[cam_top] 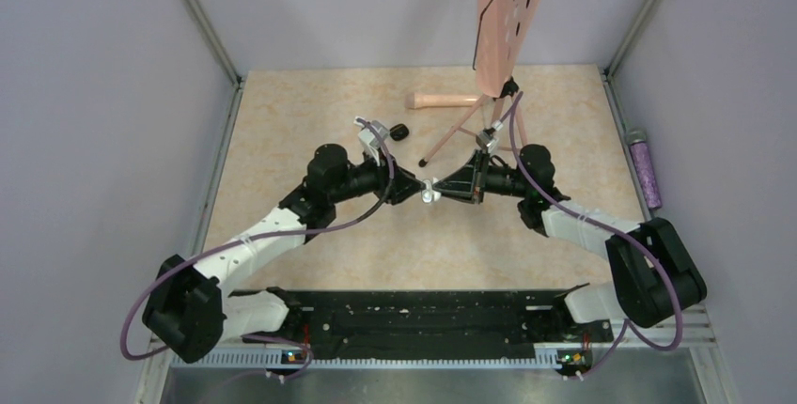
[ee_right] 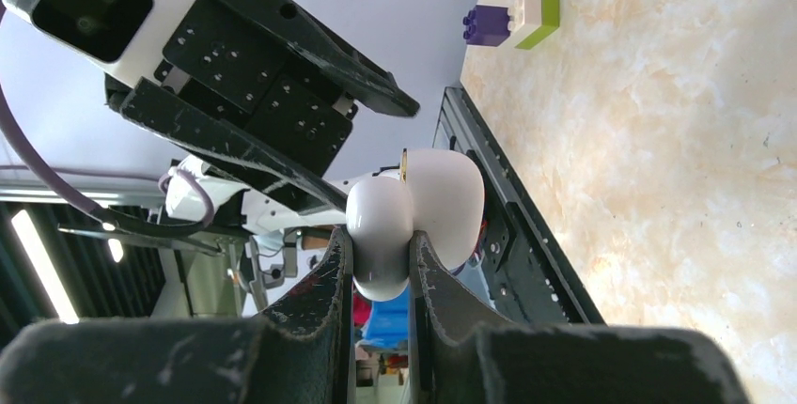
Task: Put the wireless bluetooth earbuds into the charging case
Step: Adjust the left earbud in the left side groove of the charging case, then place the charging case in the charging case.
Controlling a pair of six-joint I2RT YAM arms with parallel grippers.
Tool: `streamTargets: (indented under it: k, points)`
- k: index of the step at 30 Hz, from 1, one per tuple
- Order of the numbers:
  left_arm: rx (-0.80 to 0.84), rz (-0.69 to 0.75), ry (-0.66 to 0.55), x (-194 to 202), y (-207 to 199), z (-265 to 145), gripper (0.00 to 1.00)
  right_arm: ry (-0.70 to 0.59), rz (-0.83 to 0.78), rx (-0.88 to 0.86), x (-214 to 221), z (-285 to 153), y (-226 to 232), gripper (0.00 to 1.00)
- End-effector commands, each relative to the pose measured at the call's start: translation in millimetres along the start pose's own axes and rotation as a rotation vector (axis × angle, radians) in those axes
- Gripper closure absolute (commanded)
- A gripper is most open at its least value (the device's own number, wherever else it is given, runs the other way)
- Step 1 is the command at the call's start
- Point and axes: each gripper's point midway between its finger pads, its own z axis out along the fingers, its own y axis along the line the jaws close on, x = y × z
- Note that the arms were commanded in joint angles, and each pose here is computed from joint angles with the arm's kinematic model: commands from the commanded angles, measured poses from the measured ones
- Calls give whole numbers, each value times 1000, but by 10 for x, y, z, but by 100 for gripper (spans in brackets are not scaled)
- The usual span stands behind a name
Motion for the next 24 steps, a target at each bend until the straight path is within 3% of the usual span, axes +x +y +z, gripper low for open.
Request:
streamTargets:
  k: [1,6,15,24]
  points:
    - [-48,18,-147,-509,-99,-123,47,-21,-114,-24,-75,-30,208,100]
    - [-232,-39,-217,-638,137,-315,42,-28,-133,174,-75,-62,-234,100]
    - [-560,-280,-280,-623,813,-824,42,19,-71,141,201,309,-541,100]
    - [-700,-367,-362,-602,1112,-1149,44,64,-11,103,573,775,-804,100]
